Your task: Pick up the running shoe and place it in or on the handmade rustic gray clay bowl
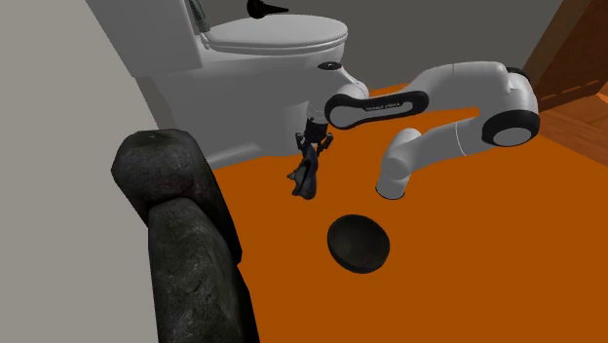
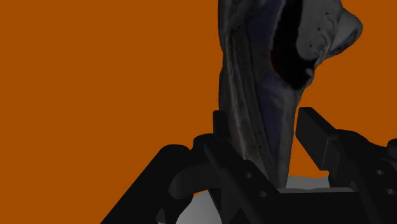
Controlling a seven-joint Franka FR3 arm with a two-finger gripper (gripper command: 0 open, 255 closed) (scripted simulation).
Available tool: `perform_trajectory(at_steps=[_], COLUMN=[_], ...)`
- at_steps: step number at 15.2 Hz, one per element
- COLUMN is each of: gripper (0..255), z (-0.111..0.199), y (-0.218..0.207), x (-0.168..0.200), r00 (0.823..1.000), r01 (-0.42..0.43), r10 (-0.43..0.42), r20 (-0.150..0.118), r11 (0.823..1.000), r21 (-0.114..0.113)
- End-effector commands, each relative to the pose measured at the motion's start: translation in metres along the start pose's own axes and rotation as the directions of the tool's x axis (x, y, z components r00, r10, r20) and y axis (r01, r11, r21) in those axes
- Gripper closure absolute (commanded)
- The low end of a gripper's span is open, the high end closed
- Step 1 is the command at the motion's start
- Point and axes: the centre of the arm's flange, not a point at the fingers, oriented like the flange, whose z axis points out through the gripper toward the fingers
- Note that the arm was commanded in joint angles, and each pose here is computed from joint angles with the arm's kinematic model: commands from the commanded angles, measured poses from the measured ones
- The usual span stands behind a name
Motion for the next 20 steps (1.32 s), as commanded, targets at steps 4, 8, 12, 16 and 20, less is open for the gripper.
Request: perform_trajectory(at_steps=[4, 8, 12, 16, 20], gripper=[255, 255, 255, 255, 255], z=[-0.026, -0.047, -0.068, -0.085, -0.097], y=[-0.003, -0.006, -0.009, -0.006, 0.012], x=[0.002, 0.004, 0.006, -0.005, -0.054], r00=[1.0, 1.0, 1.0, 1.0, 1.0], r01=[0.0, 0.0, 0.0, 0.0, 0.0], r10=[0.0, 0.0, 0.0, 0.0, 0.0], r20=[0.0, 0.0, 0.0, 0.0, 0.0], r11=[1.0, 1.0, 1.0, 1.0, 1.0], r21=[0.0, 0.0, 0.0, 0.0, 0.0])
